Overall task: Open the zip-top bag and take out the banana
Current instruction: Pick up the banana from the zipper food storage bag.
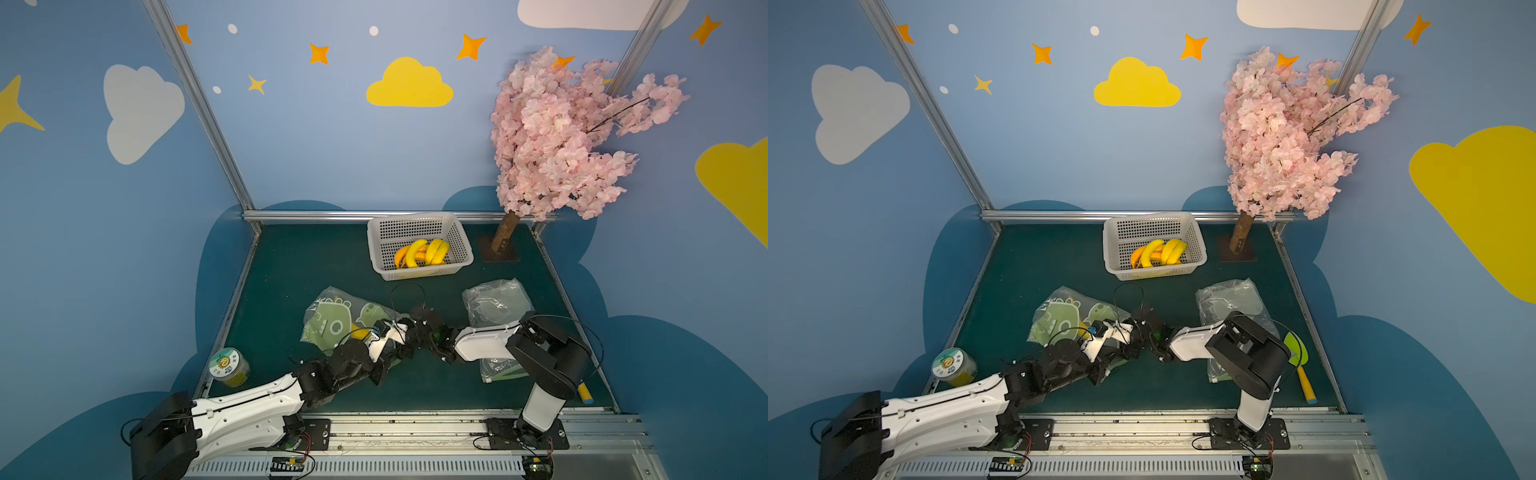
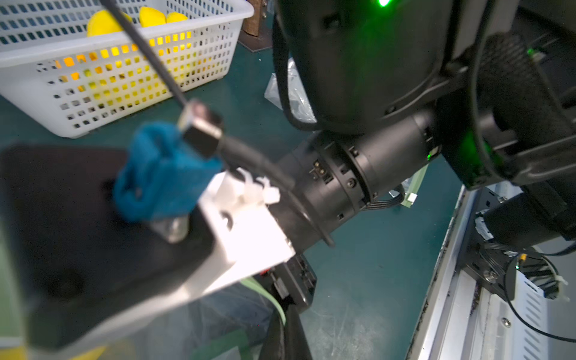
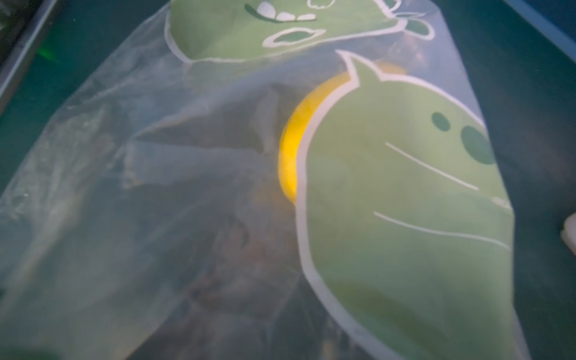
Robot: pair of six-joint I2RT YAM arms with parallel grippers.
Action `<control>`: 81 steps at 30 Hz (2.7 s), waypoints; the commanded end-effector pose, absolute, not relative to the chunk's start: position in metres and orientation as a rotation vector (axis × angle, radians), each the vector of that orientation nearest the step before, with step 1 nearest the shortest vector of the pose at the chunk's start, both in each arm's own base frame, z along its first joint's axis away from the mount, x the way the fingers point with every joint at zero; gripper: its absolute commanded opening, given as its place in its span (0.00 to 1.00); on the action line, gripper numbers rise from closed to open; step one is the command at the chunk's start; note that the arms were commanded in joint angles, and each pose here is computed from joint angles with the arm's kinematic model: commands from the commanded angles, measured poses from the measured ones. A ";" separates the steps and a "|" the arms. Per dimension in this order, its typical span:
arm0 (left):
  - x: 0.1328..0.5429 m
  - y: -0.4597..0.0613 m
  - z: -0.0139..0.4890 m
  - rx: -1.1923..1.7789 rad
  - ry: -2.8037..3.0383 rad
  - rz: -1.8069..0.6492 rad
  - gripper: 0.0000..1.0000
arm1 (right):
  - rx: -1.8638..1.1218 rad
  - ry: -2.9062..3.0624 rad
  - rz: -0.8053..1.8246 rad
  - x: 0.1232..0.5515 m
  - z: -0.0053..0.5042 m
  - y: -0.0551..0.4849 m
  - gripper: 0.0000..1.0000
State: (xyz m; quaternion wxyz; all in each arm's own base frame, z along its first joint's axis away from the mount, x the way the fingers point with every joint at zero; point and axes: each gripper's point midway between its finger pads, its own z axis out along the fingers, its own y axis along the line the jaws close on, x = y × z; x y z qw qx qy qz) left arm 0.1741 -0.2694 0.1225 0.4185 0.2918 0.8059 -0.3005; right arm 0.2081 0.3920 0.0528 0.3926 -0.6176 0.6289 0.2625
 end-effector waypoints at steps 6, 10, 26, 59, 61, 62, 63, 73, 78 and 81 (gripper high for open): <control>0.194 -0.214 0.144 0.422 1.987 -0.592 0.52 | -1.573 1.547 0.747 0.184 0.052 0.401 0.72; 0.205 -0.139 0.174 0.106 1.929 -0.383 0.53 | -1.571 1.530 0.759 0.185 0.055 0.407 0.71; 0.253 -0.014 0.106 -0.759 2.143 -0.348 0.64 | -1.611 1.489 0.762 0.181 0.060 0.421 0.70; 0.360 -0.038 0.113 -0.452 2.124 -0.611 0.03 | -1.384 1.452 0.320 0.259 0.069 0.436 0.74; 0.360 -0.039 0.113 -0.445 2.119 -0.620 0.03 | -1.376 1.444 0.309 0.262 0.073 0.437 0.74; 0.360 -0.039 0.113 -0.439 2.118 -0.618 0.03 | -1.379 1.438 0.308 0.263 0.073 0.439 0.74; 0.360 -0.044 0.116 -0.413 2.120 -0.646 0.03 | -1.375 1.435 0.301 0.264 0.074 0.439 0.74; 0.364 -0.058 0.120 -0.342 2.118 -0.726 0.03 | -1.328 1.400 0.263 0.280 0.088 0.440 0.75; 0.366 -0.063 0.121 -0.326 2.117 -0.762 0.03 | -1.428 1.450 0.387 0.278 0.075 0.445 0.72; 0.366 -0.064 0.123 -0.322 2.110 -0.770 0.03 | -1.507 1.511 0.441 0.273 0.067 0.443 0.67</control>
